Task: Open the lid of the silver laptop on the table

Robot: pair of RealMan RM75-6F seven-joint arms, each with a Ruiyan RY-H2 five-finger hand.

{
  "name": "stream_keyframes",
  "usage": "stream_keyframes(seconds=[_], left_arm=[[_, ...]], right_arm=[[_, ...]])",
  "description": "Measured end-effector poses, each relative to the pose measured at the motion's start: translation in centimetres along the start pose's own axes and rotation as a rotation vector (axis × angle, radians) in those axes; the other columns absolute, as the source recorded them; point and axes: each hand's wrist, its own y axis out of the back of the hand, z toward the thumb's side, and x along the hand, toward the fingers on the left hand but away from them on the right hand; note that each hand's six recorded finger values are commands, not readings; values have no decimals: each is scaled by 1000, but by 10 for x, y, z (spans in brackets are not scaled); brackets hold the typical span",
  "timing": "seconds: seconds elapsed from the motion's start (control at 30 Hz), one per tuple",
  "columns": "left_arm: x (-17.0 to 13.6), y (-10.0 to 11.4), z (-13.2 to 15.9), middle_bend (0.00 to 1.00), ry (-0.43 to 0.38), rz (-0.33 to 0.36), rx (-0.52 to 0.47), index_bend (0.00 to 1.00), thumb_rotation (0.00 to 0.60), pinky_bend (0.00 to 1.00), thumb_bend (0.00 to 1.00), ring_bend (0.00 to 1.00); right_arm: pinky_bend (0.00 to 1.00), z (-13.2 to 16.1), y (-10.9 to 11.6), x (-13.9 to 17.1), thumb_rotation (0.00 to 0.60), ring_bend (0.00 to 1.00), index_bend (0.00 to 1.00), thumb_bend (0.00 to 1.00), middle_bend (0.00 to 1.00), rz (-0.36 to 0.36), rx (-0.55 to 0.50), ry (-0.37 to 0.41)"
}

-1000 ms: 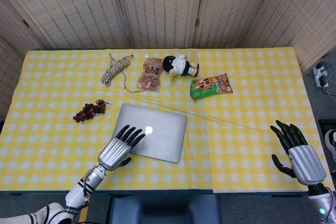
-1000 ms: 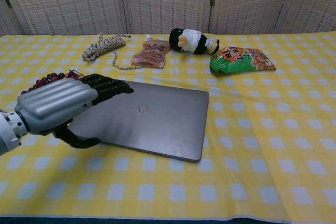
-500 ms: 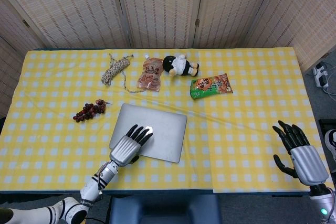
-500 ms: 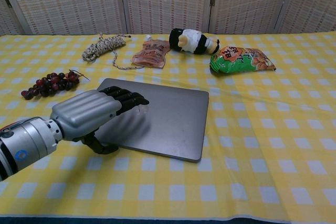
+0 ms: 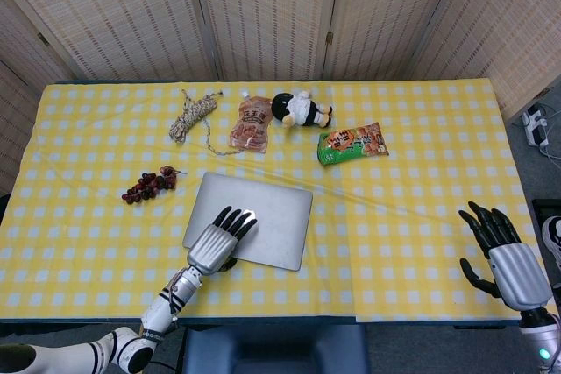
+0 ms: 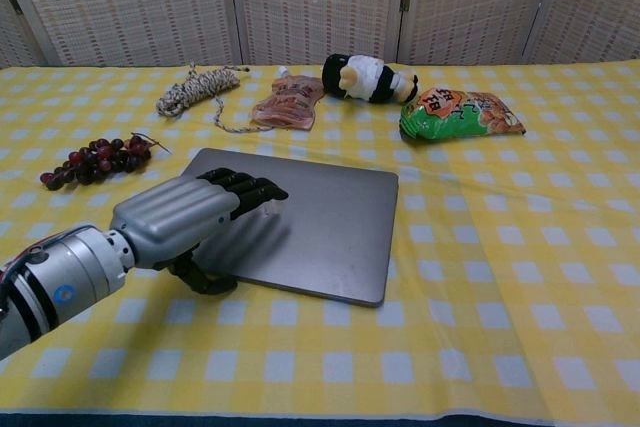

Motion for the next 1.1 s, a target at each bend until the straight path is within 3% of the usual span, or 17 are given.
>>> stream_keyframes(seconds=[0.7,1.1], left_arm=[[1,6,-3,99,25,50,-46,31,600,0,347,26],[4,8,-3,132,31,98,-137,65,600,0,381,40]], right_arm=[[0,-2,-1,2,600,0,0,466,0,-1,-4,-3],[0,-6,1,5,600,0,0,467,0,-15,-16,-9]])
